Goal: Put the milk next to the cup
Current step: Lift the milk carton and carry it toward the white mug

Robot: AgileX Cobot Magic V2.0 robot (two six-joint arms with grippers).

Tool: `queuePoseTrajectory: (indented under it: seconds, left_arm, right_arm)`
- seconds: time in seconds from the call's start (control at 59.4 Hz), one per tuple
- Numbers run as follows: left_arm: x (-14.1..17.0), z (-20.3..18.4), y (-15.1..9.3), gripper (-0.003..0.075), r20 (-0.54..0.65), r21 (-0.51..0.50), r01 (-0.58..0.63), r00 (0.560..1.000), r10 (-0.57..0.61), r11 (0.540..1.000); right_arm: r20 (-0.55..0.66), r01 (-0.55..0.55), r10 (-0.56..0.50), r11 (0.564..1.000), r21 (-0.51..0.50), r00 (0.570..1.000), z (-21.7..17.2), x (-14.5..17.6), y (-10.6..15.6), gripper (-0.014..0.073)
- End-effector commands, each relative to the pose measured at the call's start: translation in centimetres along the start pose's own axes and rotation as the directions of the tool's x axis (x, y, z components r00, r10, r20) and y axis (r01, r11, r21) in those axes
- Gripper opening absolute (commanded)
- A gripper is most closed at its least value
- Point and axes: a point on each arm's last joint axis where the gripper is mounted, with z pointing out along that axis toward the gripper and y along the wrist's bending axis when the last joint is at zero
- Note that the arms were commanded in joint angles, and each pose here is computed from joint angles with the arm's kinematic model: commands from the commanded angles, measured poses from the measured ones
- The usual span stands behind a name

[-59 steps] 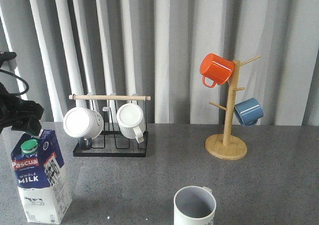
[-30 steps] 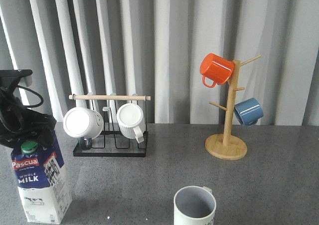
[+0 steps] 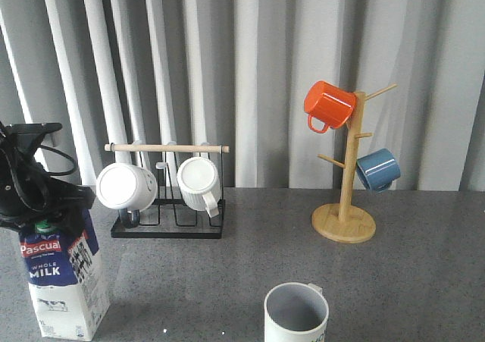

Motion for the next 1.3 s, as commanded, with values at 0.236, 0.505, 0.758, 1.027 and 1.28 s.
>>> queuePoseTrajectory:
  seconds: [0.236,0.505,0.758,1.027,1.28]
  left_arm:
    - [-0.3,-2.8,-0.8,0.0197,0.093,0.057,0.01,0.996,-0.016,0.998]
    - [-1.4,-6.0,-4.2,0.0085,0.214,0.327,-0.084,0.977,0.013,0.941]
    - [-2.7,-10.2,-8.8,0.0059,0.377,0.458,-0.237,0.925,0.055,0.857]
    - [-3.0,-8.8,-12.2,0.0036,0.349,0.431,-0.26,0.931,0.106,0.864]
    - [-2.8,-6.0,-14.8,0.0034,0.292,0.408,-0.278,0.942,0.164,0.87]
  right_arm:
    - [0.084,0.011,-0.011,1.0,-0.001,0.996,-0.4,-1.4,0.0,-0.0008]
    - [0.087,0.011,-0.011,1.0,-0.001,0.996,-0.4,-1.4,0.0,-0.0008]
    - [0.085,0.01,-0.01,1.0,-0.002,0.996,-0.4,-1.4,0.0,-0.0008]
    - [0.085,0.009,-0.009,1.0,-0.002,0.996,-0.4,-1.4,0.0,-0.0008]
    - [0.083,0.009,-0.009,1.0,-0.002,0.996,-0.4,-1.3,0.0,-0.0008]
